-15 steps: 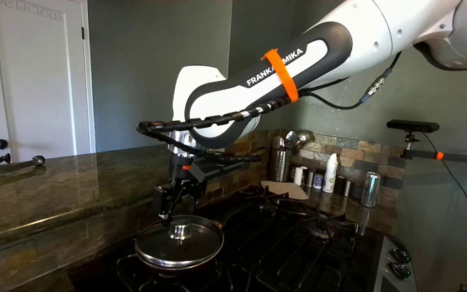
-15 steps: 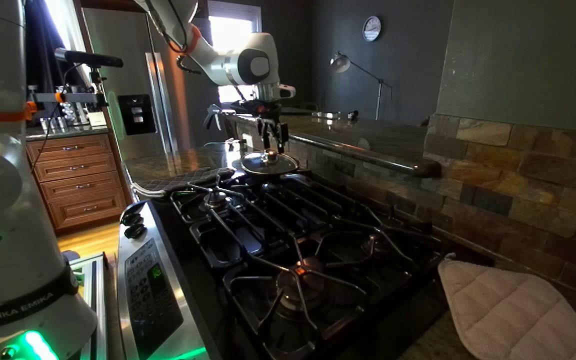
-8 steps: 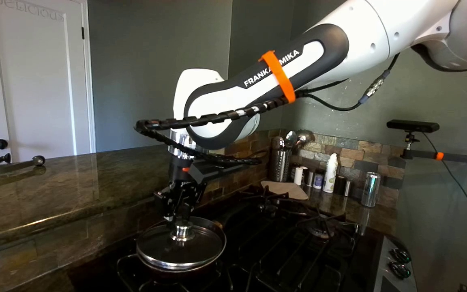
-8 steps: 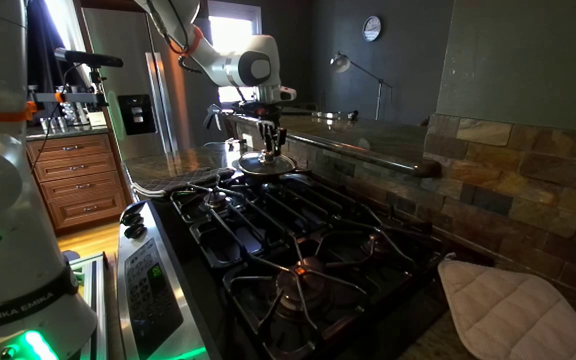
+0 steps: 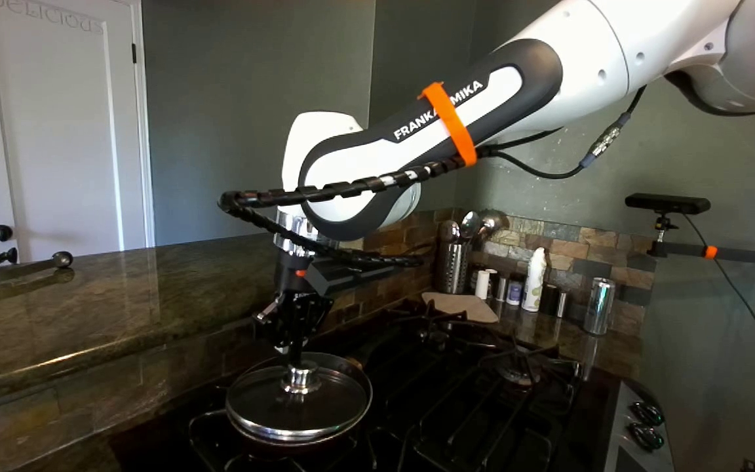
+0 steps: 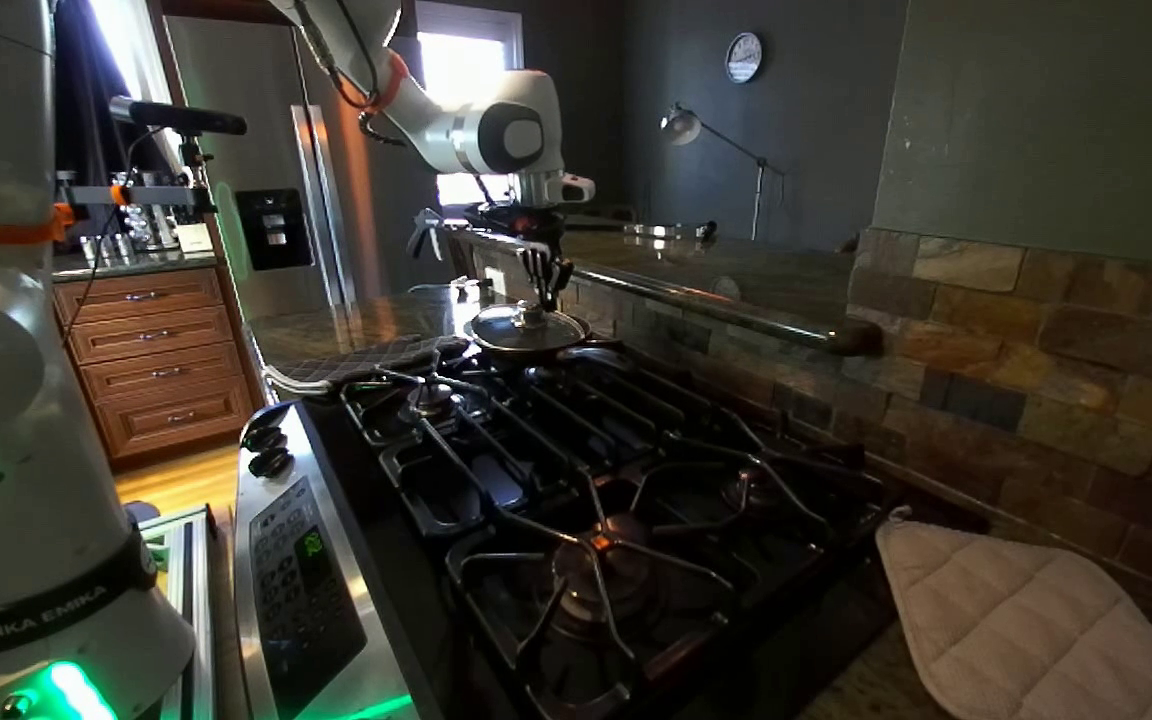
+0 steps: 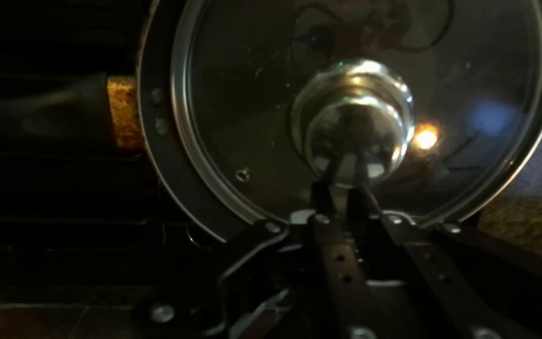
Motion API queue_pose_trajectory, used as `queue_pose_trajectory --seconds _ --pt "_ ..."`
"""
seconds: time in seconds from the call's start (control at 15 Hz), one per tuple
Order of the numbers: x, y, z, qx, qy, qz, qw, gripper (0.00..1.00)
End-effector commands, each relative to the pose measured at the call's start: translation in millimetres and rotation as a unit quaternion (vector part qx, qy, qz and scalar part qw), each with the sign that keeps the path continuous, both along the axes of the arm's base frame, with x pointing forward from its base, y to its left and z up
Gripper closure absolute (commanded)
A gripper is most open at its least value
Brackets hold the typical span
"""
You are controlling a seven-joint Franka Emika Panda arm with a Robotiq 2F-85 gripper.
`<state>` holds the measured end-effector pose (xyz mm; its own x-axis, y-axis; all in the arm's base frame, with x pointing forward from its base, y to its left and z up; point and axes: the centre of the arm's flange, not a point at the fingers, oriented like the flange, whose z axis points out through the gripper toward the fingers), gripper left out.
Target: Take the lid off the pot, then move the pot backwards, then put the lid on it
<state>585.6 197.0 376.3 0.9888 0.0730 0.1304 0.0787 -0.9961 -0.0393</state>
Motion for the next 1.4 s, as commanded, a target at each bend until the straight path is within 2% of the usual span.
queue_pose_trajectory --seconds 0.0,0.47,0.73,0.8,0.93,1.33 --pt "-4 -4 2 0.008 0.010 -0.022 0.9997 0.52" --pt "-6 -9 2 0.036 0.041 -0.053 0.9971 0.01" --pt "-9 -11 -1 0.050 0.068 -0.069 0.9940 0.00" --pt "-9 -12 -2 0.053 0.074 -0.072 0.9932 0.06" --pt "-10 -13 -3 0.056 0.080 -0.078 0.9922 0.27" --pt "-11 -17 -1 0.060 0.079 -0.091 0.9909 0.73"
